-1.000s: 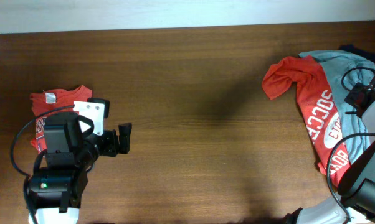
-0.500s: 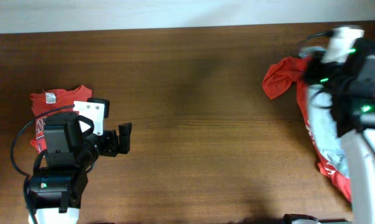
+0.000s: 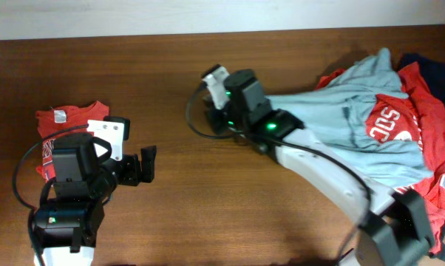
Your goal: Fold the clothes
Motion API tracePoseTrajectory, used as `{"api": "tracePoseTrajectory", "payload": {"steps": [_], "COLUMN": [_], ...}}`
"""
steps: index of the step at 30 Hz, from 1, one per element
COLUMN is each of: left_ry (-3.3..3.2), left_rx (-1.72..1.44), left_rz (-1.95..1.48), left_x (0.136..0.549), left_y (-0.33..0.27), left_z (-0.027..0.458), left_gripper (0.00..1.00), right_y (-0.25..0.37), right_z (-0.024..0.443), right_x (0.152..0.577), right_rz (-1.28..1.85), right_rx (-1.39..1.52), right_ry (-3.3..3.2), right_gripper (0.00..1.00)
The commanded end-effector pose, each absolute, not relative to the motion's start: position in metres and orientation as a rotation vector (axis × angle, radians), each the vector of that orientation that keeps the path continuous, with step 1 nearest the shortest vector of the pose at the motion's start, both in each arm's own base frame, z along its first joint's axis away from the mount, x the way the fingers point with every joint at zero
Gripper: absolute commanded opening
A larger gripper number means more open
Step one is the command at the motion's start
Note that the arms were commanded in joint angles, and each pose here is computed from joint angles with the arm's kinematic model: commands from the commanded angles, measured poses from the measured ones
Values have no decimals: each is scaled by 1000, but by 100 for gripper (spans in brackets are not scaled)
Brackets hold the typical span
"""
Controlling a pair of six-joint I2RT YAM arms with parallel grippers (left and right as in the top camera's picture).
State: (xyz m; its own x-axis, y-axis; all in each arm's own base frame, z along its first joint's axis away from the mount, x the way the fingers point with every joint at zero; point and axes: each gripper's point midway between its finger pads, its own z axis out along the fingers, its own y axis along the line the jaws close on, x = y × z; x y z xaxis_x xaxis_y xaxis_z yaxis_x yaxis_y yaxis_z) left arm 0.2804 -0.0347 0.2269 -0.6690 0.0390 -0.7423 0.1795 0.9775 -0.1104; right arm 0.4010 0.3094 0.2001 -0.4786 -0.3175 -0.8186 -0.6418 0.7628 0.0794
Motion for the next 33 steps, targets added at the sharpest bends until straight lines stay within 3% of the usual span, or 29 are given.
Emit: {"api": "tracePoseTrajectory", "payload": {"steps": [1,3,5,6,7,9,11,16,23,30,33], "left_ry": [2274,2274,2274,2274,2274,2274,2274,2269,2312,2525,2684], "left_rx": [156,156,156,156,157,156,156,169,318,448,327], "left_rz": [-233,-233,-233,-233,-233,-233,-233,-259,-473,-667,-767], "left_x": [282,282,282,282,282,282,282,282,279,265,259], "left_y": [-37,-37,-37,-37,-38,-37,-37,-41,-86,-163,-202], "left_z": [237,237,237,237,237,237,237,238,224,173,140], "left_gripper": [100,99,100,100,100,99,100,100,100,100,100], "right_y": [347,357,357,351,344,321,288,193,45,-26,-40], "right_z": [229,255,265,265,261,248,236,234,241,226,220], "right_x": [411,419,424,429,434,443,450,448,394,356,346], "right_rz": [635,704,719,685,650,564,470,284,73,-35,-58], "right_rx": [-599,-529,-486,-458,-435,-387,-340,-189,118,344,400], "right_ry": [1961,1855,1823,1825,1845,1913,1998,2154,2364,2487,2525], "right_gripper": [4,4,12,22,37,78,99,99,99,99,99]}}
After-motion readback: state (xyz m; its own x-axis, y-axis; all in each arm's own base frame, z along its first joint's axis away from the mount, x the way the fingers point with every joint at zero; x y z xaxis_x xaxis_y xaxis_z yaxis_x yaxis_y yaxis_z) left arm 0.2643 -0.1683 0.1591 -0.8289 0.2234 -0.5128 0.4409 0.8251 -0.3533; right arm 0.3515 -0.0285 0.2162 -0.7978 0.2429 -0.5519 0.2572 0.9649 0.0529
